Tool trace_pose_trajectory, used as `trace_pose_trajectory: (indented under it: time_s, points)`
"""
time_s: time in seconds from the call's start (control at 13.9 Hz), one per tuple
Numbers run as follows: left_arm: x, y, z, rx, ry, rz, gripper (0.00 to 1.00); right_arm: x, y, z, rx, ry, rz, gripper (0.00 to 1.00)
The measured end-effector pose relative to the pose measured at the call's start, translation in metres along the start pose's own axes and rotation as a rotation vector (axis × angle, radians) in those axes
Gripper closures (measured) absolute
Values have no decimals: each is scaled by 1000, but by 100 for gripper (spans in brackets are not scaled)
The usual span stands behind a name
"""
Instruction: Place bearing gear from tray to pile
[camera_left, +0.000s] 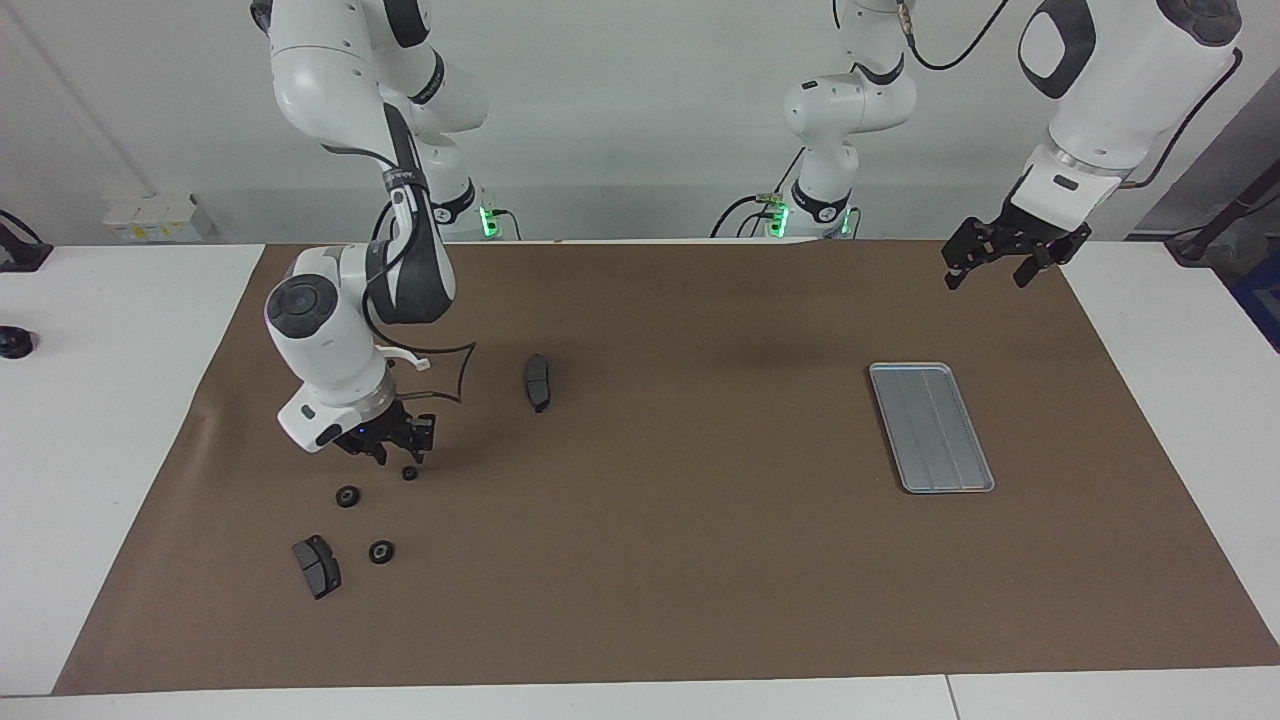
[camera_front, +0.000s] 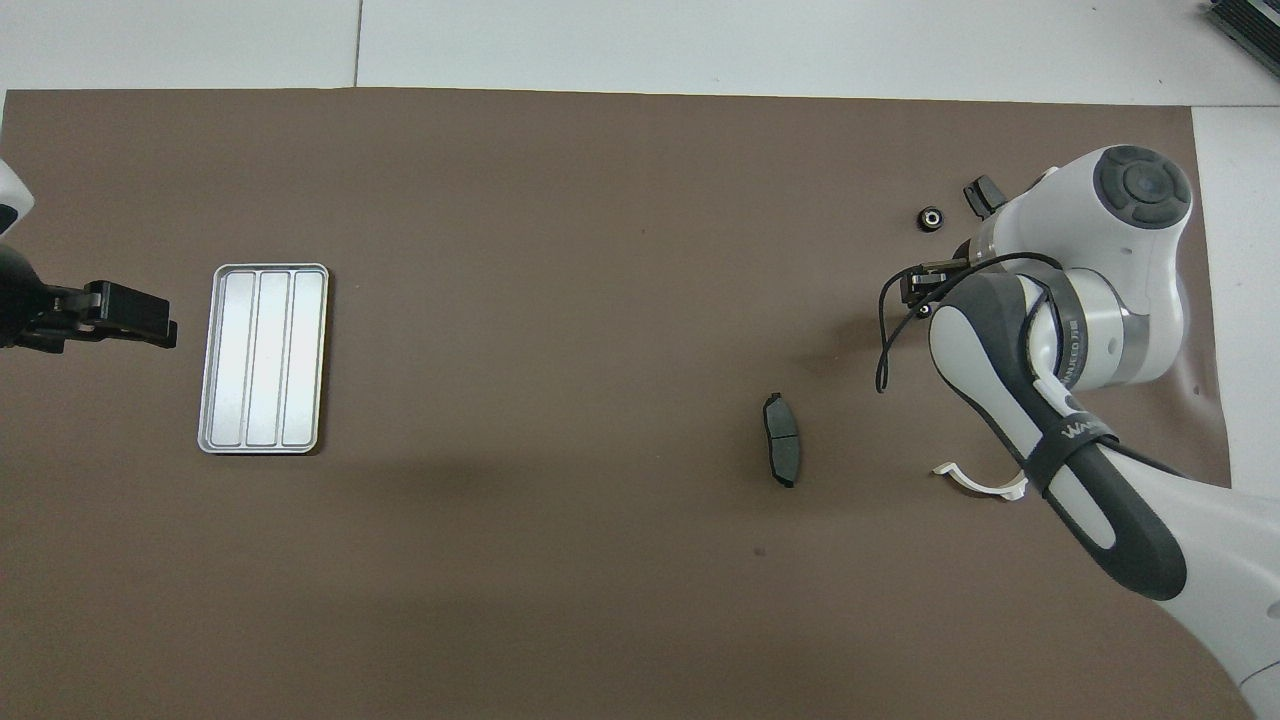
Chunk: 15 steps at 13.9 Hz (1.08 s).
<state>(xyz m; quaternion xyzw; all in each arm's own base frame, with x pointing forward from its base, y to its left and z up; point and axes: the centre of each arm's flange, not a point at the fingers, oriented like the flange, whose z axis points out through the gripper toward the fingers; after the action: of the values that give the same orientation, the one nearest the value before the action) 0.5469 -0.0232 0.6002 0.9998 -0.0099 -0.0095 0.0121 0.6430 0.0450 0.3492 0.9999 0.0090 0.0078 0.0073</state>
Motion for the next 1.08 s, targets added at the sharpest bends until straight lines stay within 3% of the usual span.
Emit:
trace_pose_trajectory:
  time_s: [0.07,0.43,0.65,0.86,1.08]
  points:
    - [0,0,0,0,0,0,0,0,-2,-7,0,6,0,25]
    - [0,0,0,0,0,0,0,-11,7,-93,-12,-26,16,22]
    - [0,0,0,0,0,0,0,-36,12,-153,-19,-45,25,18]
    - [0,0,0,0,0,0,0,-69,26,-207,-25,-59,51,0]
    - [0,0,0,0,0,0,0,-87,36,-233,-17,-55,73,0]
